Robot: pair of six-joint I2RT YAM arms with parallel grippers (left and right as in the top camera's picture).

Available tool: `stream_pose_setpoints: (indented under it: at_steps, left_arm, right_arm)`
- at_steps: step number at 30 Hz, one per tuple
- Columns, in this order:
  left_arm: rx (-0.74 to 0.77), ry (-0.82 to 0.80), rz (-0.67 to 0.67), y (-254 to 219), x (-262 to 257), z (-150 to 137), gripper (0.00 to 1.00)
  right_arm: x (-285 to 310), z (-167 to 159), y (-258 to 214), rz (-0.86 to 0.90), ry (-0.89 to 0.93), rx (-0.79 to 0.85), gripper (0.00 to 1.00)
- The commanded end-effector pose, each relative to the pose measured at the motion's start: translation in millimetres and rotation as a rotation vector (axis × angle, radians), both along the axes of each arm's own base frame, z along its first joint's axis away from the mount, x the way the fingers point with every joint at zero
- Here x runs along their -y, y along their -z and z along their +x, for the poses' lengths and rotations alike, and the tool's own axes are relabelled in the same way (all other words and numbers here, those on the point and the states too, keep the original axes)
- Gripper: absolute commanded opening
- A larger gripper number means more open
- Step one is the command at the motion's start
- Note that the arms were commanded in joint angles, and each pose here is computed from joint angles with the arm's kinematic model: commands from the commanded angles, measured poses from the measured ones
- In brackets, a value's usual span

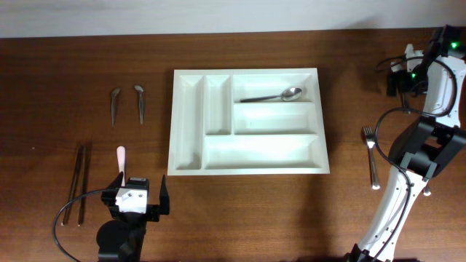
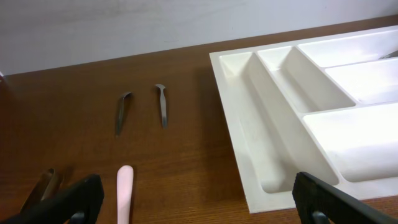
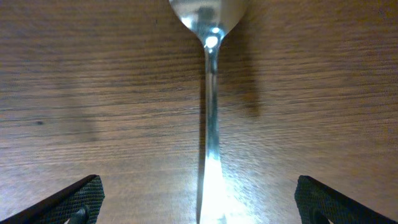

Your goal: Pack container

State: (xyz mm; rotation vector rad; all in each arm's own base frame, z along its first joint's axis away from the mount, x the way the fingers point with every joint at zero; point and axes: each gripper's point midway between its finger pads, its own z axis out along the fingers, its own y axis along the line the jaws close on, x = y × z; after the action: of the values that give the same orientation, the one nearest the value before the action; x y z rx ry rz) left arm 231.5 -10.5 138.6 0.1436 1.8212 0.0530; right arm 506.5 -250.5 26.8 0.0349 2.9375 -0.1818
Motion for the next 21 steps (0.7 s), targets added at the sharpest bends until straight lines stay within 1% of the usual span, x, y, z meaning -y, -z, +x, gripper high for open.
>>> stream_pose_setpoints:
  at_steps: [1, 11, 21]
  left_arm:
    - [0.002, -0.009, 0.011, 1, -2, 0, 0.99]
    - [0.002, -0.009, 0.011, 1, -2, 0, 0.99]
    - [0.002, -0.009, 0.011, 1, -2, 0, 0.99]
  right_arm:
    - [-3, -3, 16, 0.006, -0.014, -0.035, 0.99]
    - [-3, -4, 22, 0.009, -0.013, -0.040, 0.99]
    - [-4, -8, 38, 0.019, -0.011, -0.060, 0.99]
